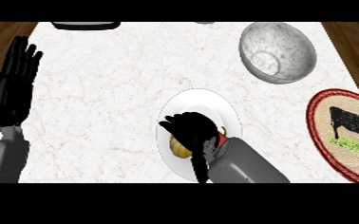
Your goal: Pick the squash from the plate and place it in the bowl
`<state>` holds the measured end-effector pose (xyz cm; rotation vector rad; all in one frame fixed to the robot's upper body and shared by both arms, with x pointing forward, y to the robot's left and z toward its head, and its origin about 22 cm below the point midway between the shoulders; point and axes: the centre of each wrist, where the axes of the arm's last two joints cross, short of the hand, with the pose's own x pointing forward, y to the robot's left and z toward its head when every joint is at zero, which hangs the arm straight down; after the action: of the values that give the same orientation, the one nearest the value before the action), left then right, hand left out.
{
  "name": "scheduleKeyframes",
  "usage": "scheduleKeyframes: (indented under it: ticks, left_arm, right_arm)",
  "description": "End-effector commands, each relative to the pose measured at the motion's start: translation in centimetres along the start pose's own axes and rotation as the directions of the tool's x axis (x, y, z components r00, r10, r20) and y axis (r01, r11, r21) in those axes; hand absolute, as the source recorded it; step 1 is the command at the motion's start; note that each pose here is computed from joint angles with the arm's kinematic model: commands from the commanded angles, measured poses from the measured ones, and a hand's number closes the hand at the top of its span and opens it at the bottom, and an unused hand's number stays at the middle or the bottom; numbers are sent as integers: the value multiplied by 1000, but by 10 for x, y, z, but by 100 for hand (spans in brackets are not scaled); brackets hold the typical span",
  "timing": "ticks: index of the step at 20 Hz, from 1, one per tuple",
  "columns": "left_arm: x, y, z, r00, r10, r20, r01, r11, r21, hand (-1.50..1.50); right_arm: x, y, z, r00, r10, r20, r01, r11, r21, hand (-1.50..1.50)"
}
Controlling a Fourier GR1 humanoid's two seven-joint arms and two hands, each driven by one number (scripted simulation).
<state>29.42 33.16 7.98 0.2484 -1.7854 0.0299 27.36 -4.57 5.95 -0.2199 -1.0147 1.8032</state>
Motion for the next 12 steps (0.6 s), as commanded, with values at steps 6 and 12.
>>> scheduleKeyframes:
  ticks: [6,12]
  left_arm:
    - [5,0,-19,1000,8,11,-8,1000,-15,0]
    - [3,-10,-4,1000,19,10,-19,1000,-13,0]
  right_arm:
    - [-4,5,-29,1000,-2,-19,2,1000,11,-150]
    - [-16,31,-41,996,-6,-94,11,999,49,-150]
